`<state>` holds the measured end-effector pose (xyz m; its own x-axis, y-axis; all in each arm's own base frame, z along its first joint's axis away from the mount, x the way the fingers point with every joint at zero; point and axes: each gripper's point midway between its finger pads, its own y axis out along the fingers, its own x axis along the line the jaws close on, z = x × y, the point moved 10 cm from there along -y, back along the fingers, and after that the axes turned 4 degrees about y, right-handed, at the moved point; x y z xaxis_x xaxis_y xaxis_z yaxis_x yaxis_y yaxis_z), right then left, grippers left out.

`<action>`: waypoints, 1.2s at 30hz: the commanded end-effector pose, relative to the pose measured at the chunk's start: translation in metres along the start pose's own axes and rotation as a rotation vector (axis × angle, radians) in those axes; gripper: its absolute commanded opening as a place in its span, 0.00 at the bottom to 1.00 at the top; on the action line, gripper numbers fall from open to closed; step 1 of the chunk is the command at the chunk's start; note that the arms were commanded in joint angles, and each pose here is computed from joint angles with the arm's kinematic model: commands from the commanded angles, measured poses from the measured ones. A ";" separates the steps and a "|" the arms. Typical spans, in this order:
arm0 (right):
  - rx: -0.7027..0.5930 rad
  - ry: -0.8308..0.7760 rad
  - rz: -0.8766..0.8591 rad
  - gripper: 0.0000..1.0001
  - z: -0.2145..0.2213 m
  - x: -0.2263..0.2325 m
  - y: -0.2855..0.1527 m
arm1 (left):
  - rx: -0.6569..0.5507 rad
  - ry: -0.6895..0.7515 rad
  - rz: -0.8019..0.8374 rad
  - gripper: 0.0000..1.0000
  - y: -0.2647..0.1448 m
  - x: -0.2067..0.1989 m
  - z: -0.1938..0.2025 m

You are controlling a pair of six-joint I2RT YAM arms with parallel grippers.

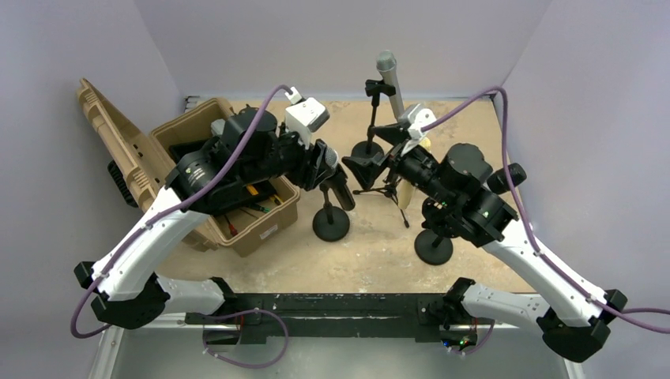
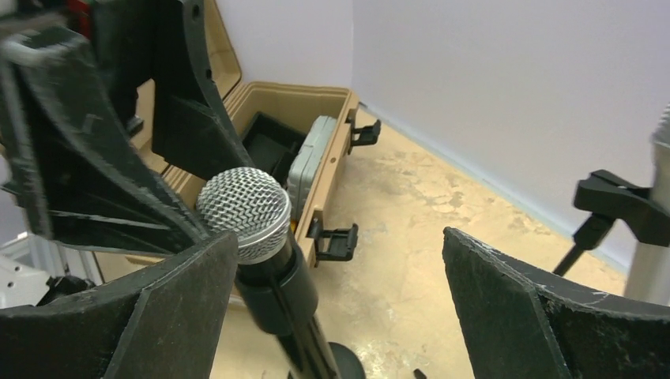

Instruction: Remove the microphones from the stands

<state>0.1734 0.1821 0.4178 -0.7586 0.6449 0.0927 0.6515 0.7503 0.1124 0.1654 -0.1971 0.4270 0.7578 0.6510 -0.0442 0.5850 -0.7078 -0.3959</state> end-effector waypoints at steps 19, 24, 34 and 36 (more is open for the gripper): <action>-0.068 -0.061 -0.210 0.99 -0.007 0.025 -0.003 | -0.195 0.009 0.021 0.00 -0.030 -0.001 -0.001; -0.080 -0.057 -0.157 0.99 -0.010 0.021 -0.005 | -0.246 -0.145 -0.084 0.00 -0.023 0.002 -0.011; -0.071 0.027 0.049 0.97 -0.011 0.008 0.004 | -0.217 -0.358 -0.252 0.00 -0.014 0.008 -0.013; -0.071 0.037 0.031 0.97 -0.010 0.010 0.005 | -0.197 -0.354 -0.216 0.03 -0.013 0.005 -0.011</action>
<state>0.1718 0.1941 0.4089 -0.7516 0.6531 0.0922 0.6596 0.7438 0.1082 0.1646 -0.1847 0.4179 0.5116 0.8335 -0.2087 0.7601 -0.5523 -0.3425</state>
